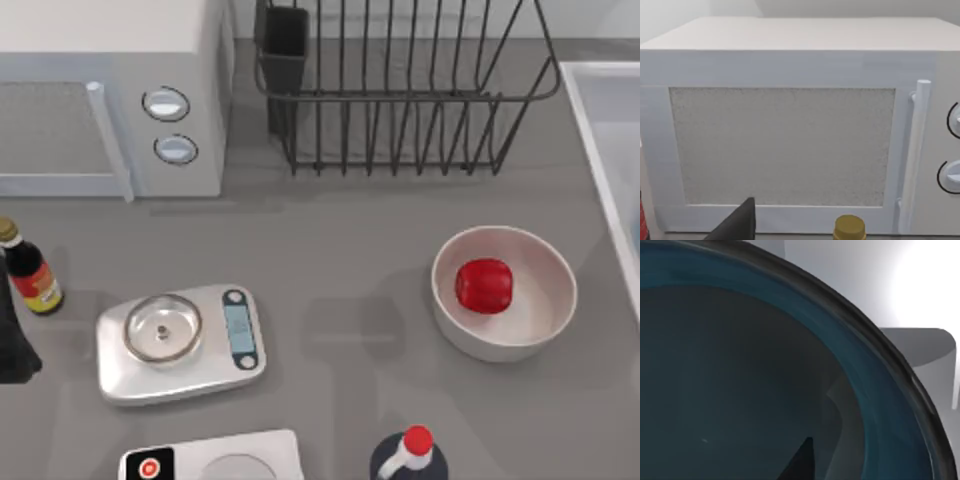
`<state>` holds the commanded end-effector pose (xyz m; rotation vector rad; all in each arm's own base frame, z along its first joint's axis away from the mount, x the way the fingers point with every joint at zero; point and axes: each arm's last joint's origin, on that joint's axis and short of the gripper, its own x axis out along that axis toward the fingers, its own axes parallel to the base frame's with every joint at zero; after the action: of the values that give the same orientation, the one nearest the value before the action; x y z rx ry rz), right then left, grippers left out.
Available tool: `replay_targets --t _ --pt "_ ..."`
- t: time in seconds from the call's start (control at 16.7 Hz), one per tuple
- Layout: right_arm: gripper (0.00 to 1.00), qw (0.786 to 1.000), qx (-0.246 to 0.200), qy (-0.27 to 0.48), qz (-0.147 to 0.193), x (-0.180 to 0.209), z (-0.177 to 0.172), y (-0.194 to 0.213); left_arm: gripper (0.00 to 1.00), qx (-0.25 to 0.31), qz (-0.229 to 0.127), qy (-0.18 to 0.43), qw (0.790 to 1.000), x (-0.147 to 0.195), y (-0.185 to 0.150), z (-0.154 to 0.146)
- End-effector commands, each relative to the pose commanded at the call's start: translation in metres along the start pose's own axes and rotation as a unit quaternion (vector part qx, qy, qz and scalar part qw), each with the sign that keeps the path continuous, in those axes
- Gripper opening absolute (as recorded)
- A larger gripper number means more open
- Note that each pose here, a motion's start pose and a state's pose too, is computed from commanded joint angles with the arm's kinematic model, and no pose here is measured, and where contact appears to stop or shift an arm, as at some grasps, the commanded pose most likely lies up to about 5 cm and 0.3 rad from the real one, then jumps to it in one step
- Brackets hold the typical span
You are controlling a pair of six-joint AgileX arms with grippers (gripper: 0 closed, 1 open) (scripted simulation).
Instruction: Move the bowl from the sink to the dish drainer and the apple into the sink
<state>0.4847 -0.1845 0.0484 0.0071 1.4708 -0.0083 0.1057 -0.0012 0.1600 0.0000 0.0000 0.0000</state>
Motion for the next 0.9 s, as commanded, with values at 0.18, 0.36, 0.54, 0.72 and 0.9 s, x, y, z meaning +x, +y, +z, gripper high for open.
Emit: replay_targets --t 0.18,0.36,0.54,0.72,0.9 --pt "0.25 1.000 0.000 0.000 0.000 0.0000 0.0000 0.0000 1.00 0.000 0.000 0.000 1.000 0.0000 0.0000 0.0000" --pt "0.02 1.000 0.000 0.000 0.000 0.0000 0.0000 0.0000 1.00 0.000 0.000 0.000 1.000 0.0000 0.0000 0.0000" --pt "0.00 1.000 0.000 0.000 0.000 0.0000 0.0000 0.0000 1.00 0.000 0.000 0.000 1.000 0.0000 0.0000 0.0000" --pt "0.00 1.000 0.000 0.000 0.000 0.0000 0.0000 0.0000 1.00 0.000 0.000 0.000 1.000 0.0000 0.0000 0.0000" --pt "0.00 1.000 -0.001 -0.002 0.000 -0.0025 0.0009 0.0017 1.00 0.000 0.000 0.000 1.000 0.0000 0.0000 0.0000"
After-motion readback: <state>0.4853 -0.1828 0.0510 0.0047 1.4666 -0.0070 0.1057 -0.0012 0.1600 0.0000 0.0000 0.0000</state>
